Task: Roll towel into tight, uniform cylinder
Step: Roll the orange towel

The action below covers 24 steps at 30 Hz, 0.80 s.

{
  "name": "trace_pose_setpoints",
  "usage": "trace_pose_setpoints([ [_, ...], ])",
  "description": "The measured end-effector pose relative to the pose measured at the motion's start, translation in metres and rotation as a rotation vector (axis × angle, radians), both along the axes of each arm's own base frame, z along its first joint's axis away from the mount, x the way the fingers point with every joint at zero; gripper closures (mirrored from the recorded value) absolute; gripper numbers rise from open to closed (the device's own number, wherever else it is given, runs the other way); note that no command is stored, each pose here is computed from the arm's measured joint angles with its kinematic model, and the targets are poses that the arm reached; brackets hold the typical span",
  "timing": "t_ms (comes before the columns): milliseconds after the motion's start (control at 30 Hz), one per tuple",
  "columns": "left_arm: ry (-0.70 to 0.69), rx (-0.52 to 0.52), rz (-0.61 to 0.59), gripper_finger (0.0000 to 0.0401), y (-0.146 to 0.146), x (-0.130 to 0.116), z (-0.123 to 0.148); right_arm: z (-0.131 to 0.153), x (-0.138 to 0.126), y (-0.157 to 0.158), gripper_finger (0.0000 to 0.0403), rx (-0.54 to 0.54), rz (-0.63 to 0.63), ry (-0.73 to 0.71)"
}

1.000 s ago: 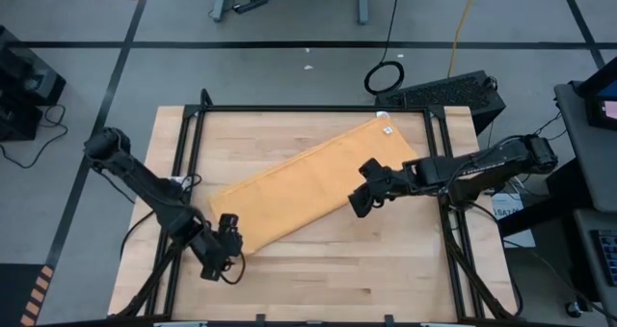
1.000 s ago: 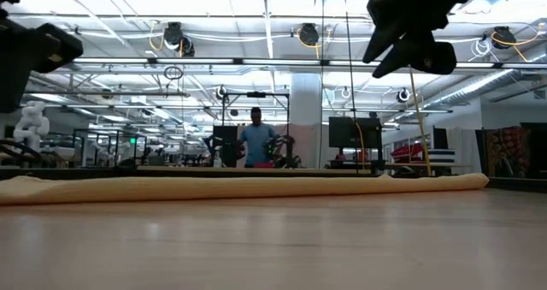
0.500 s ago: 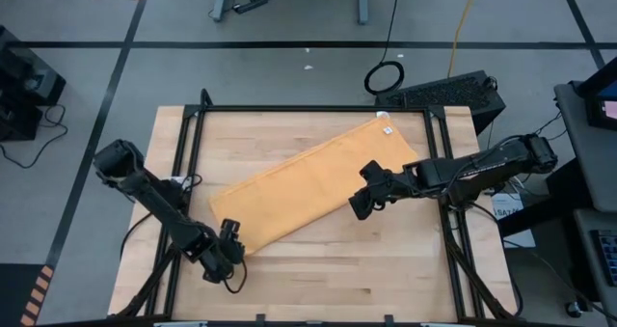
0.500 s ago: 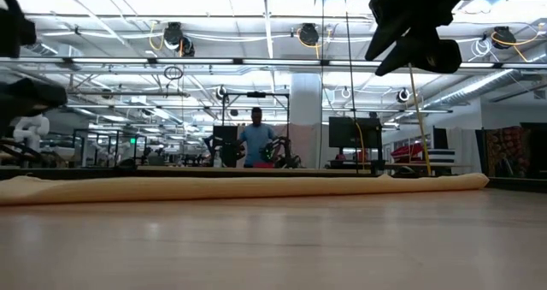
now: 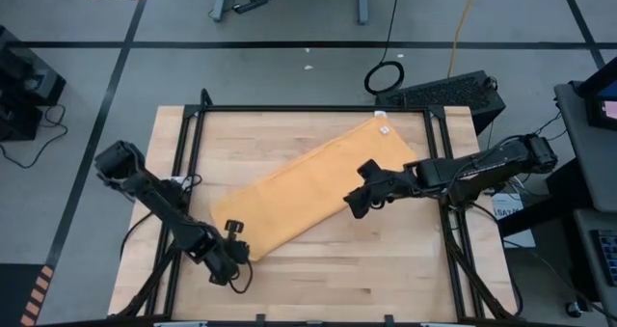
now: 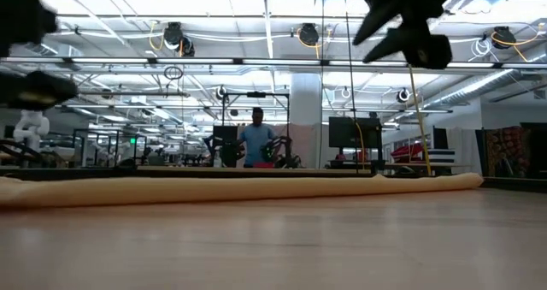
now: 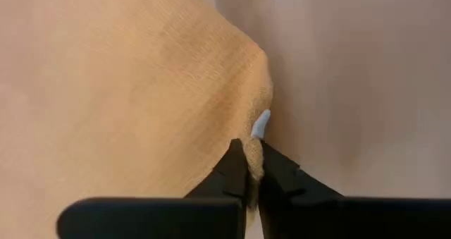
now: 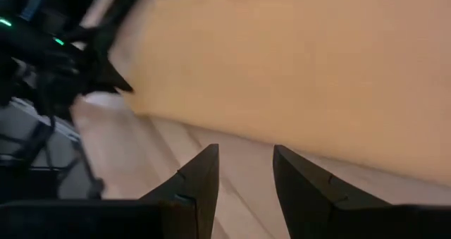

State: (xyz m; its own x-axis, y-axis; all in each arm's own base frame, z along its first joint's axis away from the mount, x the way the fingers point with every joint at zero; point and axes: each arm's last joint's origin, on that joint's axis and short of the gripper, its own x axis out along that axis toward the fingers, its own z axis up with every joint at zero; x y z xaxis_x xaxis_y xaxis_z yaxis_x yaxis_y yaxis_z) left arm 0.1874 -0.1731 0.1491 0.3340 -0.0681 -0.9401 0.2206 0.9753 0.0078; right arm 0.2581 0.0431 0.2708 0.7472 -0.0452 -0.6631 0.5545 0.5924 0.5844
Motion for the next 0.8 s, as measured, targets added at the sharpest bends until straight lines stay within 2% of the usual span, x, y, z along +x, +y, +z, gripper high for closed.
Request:
trace_pose_setpoints([
  [167, -0.060, -0.120, 0.049, 0.0390, 0.003, 0.023, 0.033, 0.011, 0.011, 0.003, 0.0277, -0.053, 0.066, -0.150],
  [400, -0.137, -0.299, 0.098, 0.0393, 0.029, 0.066, 0.072, 0.006, 0.027, 0.029, 0.0277, -0.243, 0.304, -0.251],
  [567, -0.192, -0.444, 0.136, 0.0394, 0.058, 0.090, 0.082, -0.014, 0.041, 0.049, 0.0273, -0.214, 0.409, -0.244],
  [667, -0.246, -0.484, 0.142, 0.0395, 0.072, 0.100, 0.086, -0.029, 0.048, 0.062, 0.0252, -0.210, 0.441, -0.230],
  [800, -0.313, -0.490, 0.157, 0.0395, 0.088, 0.109, 0.090, -0.046, 0.059, 0.074, 0.0199, -0.217, 0.443, -0.238],
])
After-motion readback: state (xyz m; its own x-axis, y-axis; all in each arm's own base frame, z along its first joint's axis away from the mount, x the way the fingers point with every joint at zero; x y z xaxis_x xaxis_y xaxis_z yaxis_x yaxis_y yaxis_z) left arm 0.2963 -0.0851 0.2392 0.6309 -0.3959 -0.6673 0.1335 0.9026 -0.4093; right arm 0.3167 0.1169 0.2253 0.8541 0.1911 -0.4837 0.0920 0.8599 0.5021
